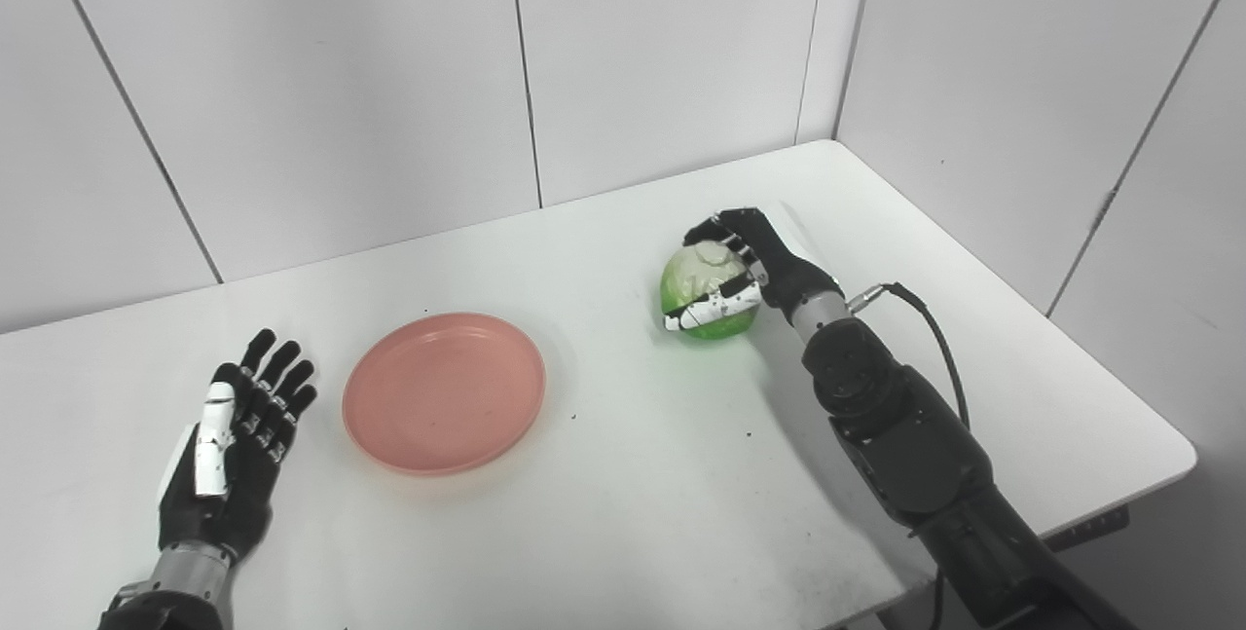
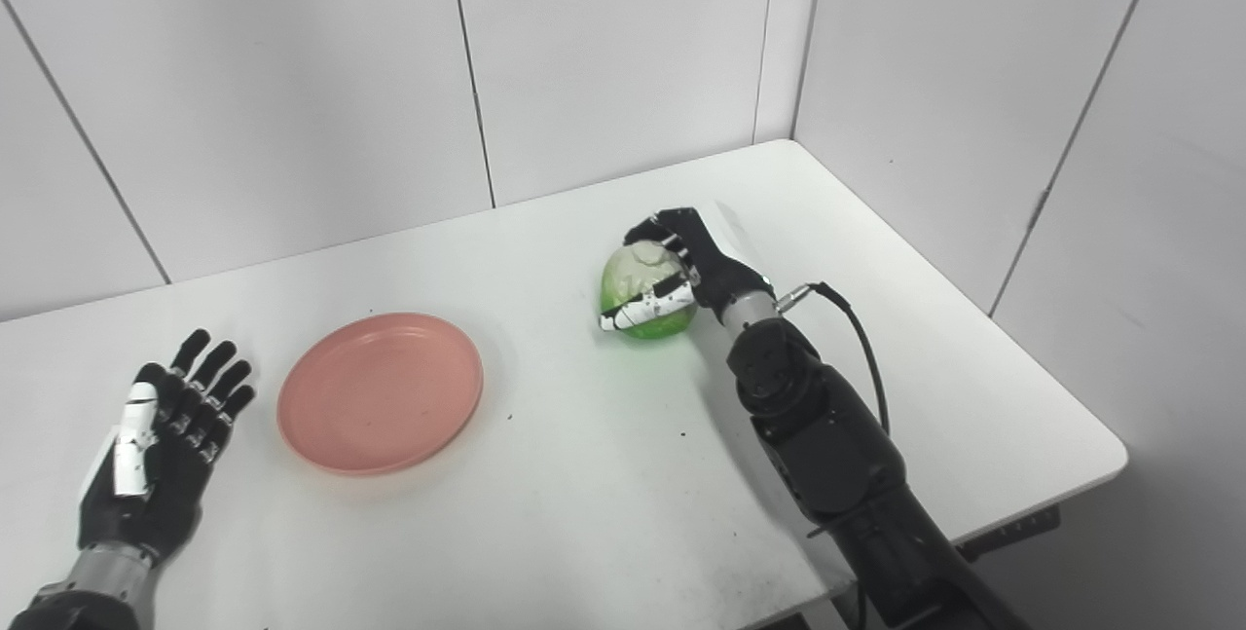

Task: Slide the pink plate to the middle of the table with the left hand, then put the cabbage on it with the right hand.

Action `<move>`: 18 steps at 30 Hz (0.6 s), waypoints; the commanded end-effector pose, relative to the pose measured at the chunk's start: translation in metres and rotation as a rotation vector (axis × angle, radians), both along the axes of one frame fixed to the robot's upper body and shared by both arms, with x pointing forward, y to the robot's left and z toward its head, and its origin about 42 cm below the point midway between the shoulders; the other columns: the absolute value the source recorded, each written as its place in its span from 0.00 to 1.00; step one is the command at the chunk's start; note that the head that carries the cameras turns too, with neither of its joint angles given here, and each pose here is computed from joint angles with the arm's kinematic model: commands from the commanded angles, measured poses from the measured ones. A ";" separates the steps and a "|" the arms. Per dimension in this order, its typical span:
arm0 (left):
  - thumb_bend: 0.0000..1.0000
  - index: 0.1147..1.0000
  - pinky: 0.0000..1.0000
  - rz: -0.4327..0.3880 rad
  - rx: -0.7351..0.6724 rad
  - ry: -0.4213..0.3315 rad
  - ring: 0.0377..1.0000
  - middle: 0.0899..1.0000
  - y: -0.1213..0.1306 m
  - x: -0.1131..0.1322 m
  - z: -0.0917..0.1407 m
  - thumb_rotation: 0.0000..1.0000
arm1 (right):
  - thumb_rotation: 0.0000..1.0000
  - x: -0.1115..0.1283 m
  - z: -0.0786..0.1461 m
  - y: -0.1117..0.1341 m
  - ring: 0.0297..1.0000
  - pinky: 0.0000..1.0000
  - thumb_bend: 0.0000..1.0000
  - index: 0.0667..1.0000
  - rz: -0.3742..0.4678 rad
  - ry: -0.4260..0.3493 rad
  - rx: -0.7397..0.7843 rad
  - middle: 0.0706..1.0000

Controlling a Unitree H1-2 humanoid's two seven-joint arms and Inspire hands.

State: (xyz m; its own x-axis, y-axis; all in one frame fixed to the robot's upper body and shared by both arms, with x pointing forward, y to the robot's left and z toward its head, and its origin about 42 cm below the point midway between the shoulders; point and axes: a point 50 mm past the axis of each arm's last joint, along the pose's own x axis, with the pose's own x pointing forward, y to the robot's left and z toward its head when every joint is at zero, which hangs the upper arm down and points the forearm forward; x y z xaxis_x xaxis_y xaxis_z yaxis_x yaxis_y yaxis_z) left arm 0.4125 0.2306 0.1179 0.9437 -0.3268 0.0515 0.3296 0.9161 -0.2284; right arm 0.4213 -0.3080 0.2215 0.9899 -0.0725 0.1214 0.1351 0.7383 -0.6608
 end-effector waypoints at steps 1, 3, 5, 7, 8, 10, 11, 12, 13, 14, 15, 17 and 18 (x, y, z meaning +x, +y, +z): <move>0.47 0.94 0.98 0.002 0.005 -0.001 0.94 0.94 -0.005 0.001 0.005 1.00 | 0.00 0.009 0.039 0.007 0.39 0.39 0.52 0.49 0.017 -0.092 -0.021 0.43; 0.47 0.94 0.98 0.008 0.004 0.003 0.94 0.94 -0.008 0.000 0.005 1.00 | 0.00 0.010 0.046 0.015 0.40 0.40 0.52 0.48 0.046 -0.115 -0.036 0.44; 0.47 0.93 0.98 0.013 0.003 0.005 0.94 0.94 -0.011 -0.001 0.006 1.00 | 0.00 0.012 0.051 0.023 0.40 0.40 0.52 0.48 0.082 -0.138 -0.044 0.44; 0.46 0.93 0.98 0.019 0.000 0.010 0.93 0.94 -0.015 -0.003 0.007 1.00 | 0.00 0.013 0.054 0.030 0.41 0.41 0.52 0.47 0.107 -0.150 -0.045 0.45; 0.46 0.93 0.98 0.021 -0.001 0.012 0.93 0.94 -0.018 -0.004 0.008 1.00 | 0.00 0.013 0.055 0.035 0.41 0.41 0.52 0.47 0.123 -0.154 -0.044 0.45; 0.46 0.92 0.97 0.028 0.003 0.016 0.93 0.93 -0.023 -0.006 0.010 1.00 | 0.00 0.015 0.057 0.043 0.41 0.40 0.52 0.47 0.151 -0.156 -0.040 0.45; 0.46 0.92 0.96 0.031 0.003 0.020 0.93 0.93 -0.026 -0.007 0.010 1.00 | 0.00 0.016 0.057 0.045 0.41 0.40 0.52 0.47 0.161 -0.155 -0.038 0.45; 0.46 0.92 0.96 0.034 0.004 0.023 0.93 0.92 -0.028 -0.007 0.011 1.00 | 0.00 0.016 0.057 0.046 0.41 0.41 0.52 0.47 0.166 -0.153 -0.038 0.45; 0.46 0.92 0.96 0.034 0.004 0.025 0.93 0.93 -0.032 -0.008 0.012 1.00 | 0.00 0.017 0.057 0.051 0.41 0.41 0.52 0.48 0.182 -0.147 -0.032 0.45; 0.45 0.92 0.96 0.034 0.003 0.028 0.93 0.93 -0.035 -0.008 0.013 1.00 | 0.00 0.019 0.057 0.057 0.40 0.41 0.52 0.48 0.198 -0.144 -0.029 0.45; 0.45 0.93 0.97 0.034 0.003 0.030 0.93 0.93 -0.038 -0.009 0.014 1.00 | 0.00 0.020 0.057 0.061 0.40 0.41 0.52 0.48 0.212 -0.143 -0.026 0.45; 0.46 0.93 0.97 0.036 0.004 0.031 0.93 0.93 -0.044 -0.010 0.015 1.00 | 0.00 0.023 0.056 0.072 0.40 0.41 0.52 0.48 0.243 -0.143 -0.024 0.45; 0.46 0.93 0.97 0.037 0.008 0.032 0.93 0.93 -0.048 -0.010 0.016 1.00 | 0.00 0.025 0.055 0.078 0.40 0.40 0.52 0.48 0.256 -0.142 -0.027 0.45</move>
State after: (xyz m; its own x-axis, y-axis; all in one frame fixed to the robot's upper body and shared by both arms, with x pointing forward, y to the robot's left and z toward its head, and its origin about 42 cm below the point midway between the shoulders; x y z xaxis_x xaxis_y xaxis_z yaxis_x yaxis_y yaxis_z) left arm 0.3996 0.1917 0.1262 0.9594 -0.2817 0.0110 0.2760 0.9303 -0.2416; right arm 0.4370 -0.2457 0.2451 0.9823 0.1201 0.1436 0.0070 0.7429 -0.6693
